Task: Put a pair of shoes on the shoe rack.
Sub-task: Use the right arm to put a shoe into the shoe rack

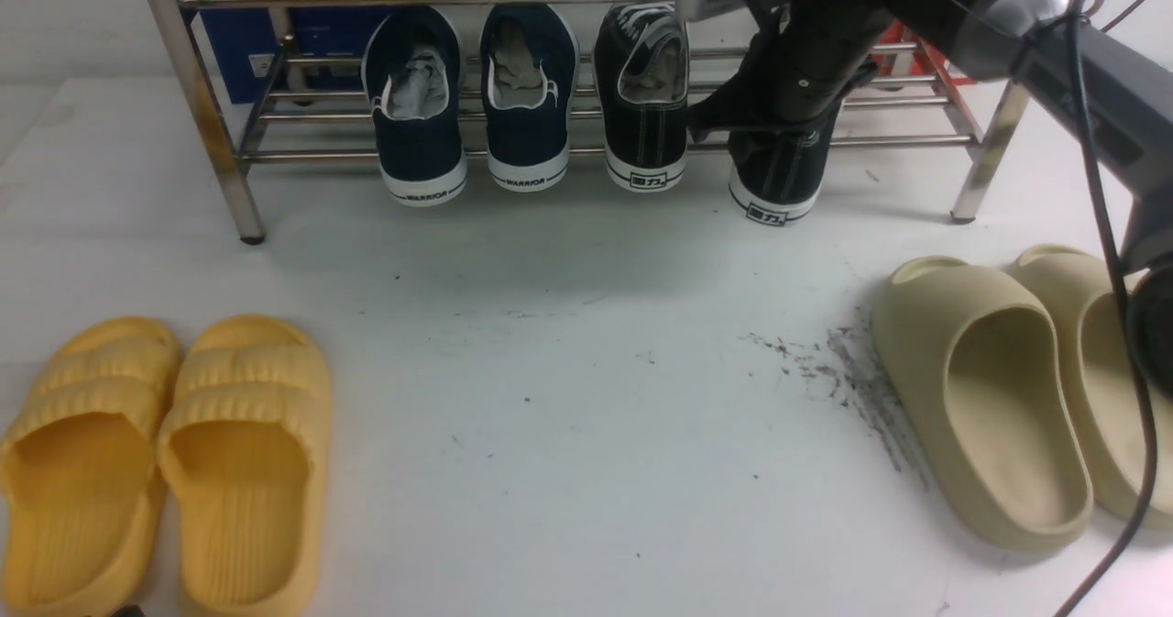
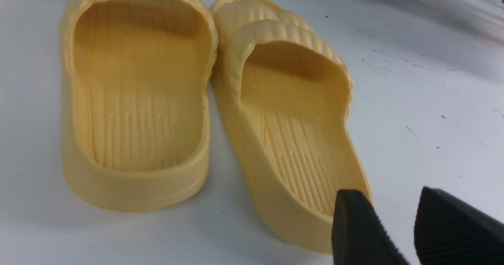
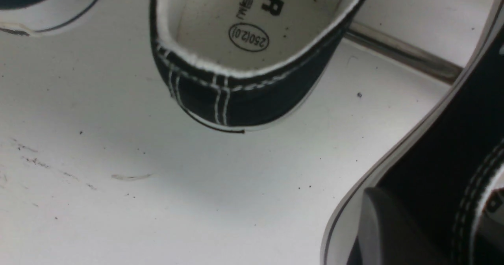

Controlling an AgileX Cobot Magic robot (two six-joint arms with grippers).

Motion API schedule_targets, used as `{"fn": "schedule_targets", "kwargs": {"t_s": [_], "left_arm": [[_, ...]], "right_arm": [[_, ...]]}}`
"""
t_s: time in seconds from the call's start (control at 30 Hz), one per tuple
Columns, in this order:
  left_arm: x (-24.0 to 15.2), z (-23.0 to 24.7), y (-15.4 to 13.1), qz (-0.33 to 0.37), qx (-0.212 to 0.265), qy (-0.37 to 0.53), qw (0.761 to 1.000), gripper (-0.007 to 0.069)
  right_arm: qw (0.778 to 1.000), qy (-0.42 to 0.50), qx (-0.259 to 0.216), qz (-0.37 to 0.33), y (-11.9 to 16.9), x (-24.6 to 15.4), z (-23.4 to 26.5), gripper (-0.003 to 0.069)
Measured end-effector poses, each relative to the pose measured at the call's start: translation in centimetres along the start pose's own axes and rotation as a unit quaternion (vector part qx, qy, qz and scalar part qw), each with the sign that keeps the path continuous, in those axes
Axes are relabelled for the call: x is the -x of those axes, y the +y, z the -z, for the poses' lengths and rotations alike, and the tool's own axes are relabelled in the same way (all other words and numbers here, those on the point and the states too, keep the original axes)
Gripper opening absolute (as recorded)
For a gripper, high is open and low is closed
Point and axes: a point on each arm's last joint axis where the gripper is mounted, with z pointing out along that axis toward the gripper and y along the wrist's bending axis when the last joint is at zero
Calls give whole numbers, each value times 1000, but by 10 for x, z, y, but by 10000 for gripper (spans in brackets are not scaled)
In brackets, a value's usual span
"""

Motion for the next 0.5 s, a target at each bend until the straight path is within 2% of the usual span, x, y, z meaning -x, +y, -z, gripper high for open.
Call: {"fn": "schedule_targets", "kwargs": {"t_s": [0.5], "left_arm": [[0,0,0,0,0,0,1000,237]], "right_arm": [[996,-43,-7,74,1,9,12,119]]}}
